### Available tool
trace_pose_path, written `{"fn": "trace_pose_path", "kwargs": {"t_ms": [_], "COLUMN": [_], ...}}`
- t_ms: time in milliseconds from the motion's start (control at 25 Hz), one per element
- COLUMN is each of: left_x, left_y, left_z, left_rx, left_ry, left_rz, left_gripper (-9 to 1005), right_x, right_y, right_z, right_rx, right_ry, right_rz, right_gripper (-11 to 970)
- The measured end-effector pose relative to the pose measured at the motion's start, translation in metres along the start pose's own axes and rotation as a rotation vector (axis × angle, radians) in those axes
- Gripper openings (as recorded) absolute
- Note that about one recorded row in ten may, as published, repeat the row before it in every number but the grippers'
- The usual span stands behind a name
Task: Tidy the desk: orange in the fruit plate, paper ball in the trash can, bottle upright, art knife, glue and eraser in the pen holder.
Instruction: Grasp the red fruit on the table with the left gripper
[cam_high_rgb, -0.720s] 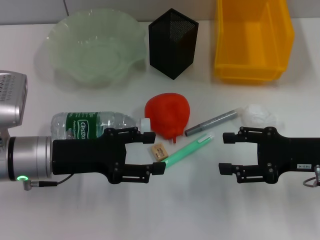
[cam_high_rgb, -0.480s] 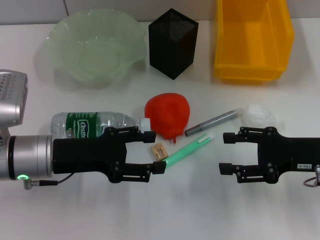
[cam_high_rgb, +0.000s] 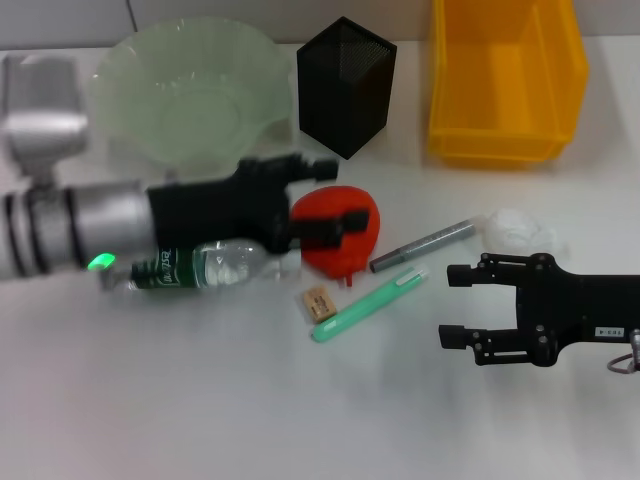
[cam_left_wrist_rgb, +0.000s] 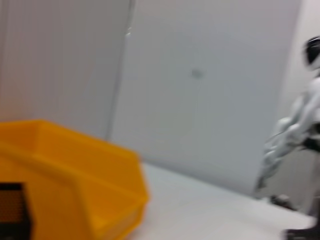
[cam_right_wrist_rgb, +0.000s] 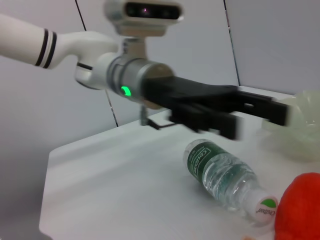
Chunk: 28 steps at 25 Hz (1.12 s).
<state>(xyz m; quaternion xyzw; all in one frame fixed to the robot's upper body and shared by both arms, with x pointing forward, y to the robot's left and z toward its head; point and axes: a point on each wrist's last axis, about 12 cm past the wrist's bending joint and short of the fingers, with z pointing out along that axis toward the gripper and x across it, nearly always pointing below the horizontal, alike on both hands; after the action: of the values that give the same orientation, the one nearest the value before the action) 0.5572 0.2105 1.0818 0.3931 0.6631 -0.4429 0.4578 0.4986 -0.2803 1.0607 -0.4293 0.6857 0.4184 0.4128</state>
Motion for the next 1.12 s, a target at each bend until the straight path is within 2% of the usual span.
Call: {"fn": "trace_pose_path", "kwargs": {"t_ms": [160,200,440,720,960,1120], "left_x": [-0.005,-0.003,0.005,0.007,0.001,0.0], "left_y": [0.018,0.026,0.035,0.037,0.035,0.034], "left_z": [0.022,0.034,0.046,0.048,0.049,0.049], "left_rx": [-0.094,-0.135,-0.203,-0.216,-0.2,-0.192], "left_ry": [0.07,0.155,0.315,0.351,0.339,0.331], "left_rz": [0.013,0.043,0.121,0.14,0.117,0.11], "left_gripper": [812,812,813,794,588,492], "right_x": [0.0,0.001,0.001,0.001,0.0,0.0], "right_y": [0.001,0.001,0.001,0.001,0.0,0.0], "right_z": [0.0,0.0,-0.001,-0.001,-0.001,-0.001], "right_rx": [-0.002,0.0,0.007,0.009,0.008,0.008], "right_ry": [-0.002,-0.002,-0.007,-0.013,-0.015,-0.015], "right_rz": [0.003,0.004,0.009,0.009,0.005,0.005], "right_gripper": [774,774,774,774,773,773]}}
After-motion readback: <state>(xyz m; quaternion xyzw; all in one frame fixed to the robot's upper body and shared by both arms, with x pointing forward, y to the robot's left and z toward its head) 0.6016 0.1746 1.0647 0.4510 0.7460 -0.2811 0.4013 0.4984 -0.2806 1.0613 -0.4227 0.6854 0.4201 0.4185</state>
